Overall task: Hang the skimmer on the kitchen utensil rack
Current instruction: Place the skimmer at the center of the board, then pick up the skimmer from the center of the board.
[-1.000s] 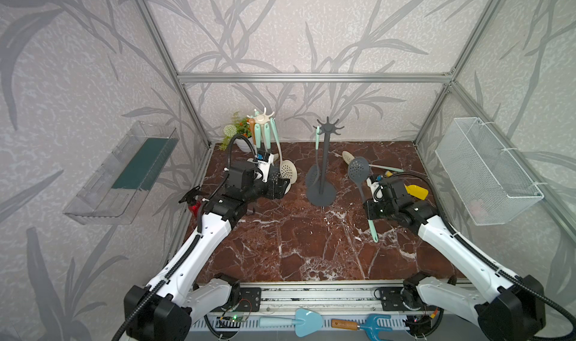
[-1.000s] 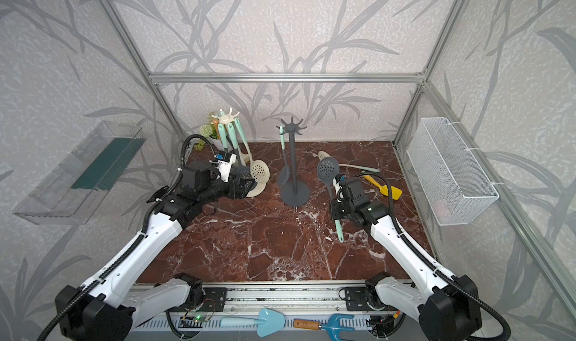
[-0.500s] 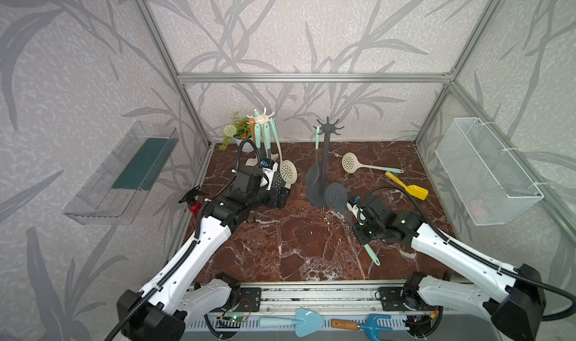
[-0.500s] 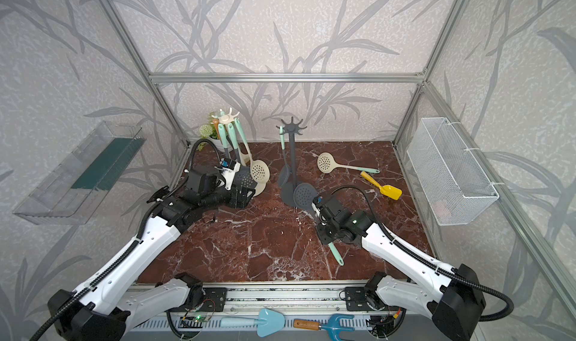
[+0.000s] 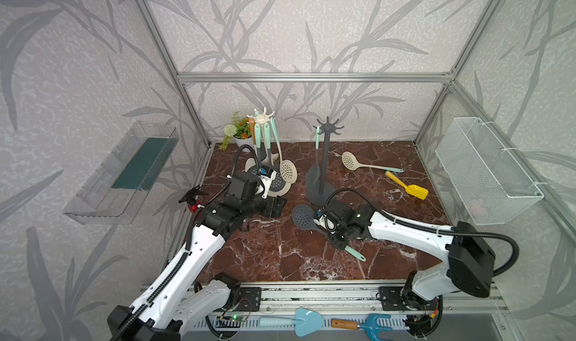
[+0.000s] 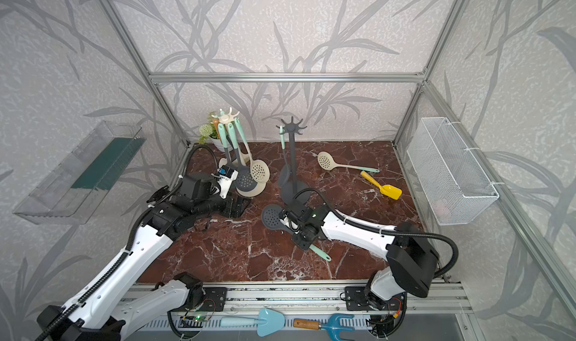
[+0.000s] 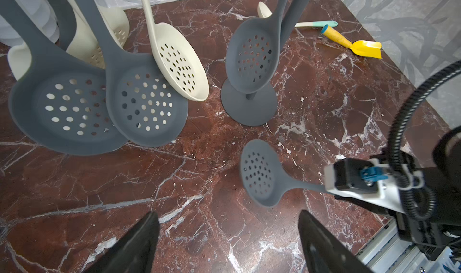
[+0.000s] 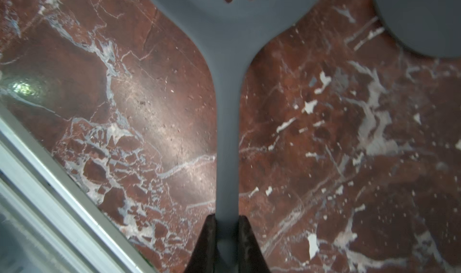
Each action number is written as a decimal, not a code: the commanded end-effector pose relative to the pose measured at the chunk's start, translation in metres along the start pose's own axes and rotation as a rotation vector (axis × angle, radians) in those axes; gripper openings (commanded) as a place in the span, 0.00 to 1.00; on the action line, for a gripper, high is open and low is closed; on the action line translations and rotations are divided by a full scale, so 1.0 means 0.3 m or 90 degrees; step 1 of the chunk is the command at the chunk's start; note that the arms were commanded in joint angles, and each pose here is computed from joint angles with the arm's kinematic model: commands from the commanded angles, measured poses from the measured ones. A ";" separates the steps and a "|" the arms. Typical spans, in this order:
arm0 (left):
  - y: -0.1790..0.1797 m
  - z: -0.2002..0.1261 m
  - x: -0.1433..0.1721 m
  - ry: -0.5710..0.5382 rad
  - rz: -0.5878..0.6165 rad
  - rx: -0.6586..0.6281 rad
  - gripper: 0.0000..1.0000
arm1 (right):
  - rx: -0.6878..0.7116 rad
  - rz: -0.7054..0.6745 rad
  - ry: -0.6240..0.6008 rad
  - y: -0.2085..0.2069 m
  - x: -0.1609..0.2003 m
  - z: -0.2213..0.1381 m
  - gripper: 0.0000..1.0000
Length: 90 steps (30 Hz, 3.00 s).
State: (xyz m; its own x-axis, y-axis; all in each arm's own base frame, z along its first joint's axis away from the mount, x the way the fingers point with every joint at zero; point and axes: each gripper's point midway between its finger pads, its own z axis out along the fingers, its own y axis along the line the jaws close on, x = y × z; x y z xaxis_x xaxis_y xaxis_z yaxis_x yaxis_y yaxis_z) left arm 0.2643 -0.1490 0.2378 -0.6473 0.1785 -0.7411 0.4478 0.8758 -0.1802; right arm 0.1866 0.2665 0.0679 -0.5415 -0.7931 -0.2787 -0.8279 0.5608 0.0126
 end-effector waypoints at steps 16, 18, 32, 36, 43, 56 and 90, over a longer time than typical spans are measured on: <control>-0.035 0.007 0.071 0.040 0.110 0.048 0.86 | 0.124 -0.284 -0.106 -0.045 -0.216 0.178 0.20; -0.046 0.012 0.070 0.040 0.133 0.059 0.86 | 0.118 -0.251 -0.178 -0.035 -0.247 0.097 0.30; -0.141 0.137 0.111 0.085 0.412 0.106 0.83 | 0.034 0.206 -0.557 -0.189 -0.099 -0.286 0.50; -0.152 0.212 0.180 0.163 0.497 0.101 0.79 | 0.070 0.328 -0.545 -0.287 0.001 -0.308 0.50; -0.207 0.324 0.285 0.254 0.600 0.096 0.70 | 0.021 0.462 -0.596 -0.367 0.095 -0.338 0.50; -0.254 0.470 0.448 0.412 0.647 0.081 0.54 | -0.009 0.487 -0.624 -0.386 0.127 -0.380 0.50; -0.294 0.483 0.418 0.338 0.530 0.079 0.00 | -0.040 0.543 -0.705 -0.379 0.099 -0.593 0.49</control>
State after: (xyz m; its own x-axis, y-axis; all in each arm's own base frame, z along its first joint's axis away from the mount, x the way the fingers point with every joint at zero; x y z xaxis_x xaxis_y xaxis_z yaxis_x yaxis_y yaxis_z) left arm 0.2359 -0.2604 0.0436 -0.2405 0.9557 -0.1697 0.9423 0.2718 0.1954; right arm 0.2365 0.1381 0.2125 -0.5112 0.3082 -0.8023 -0.3552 0.7743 0.5238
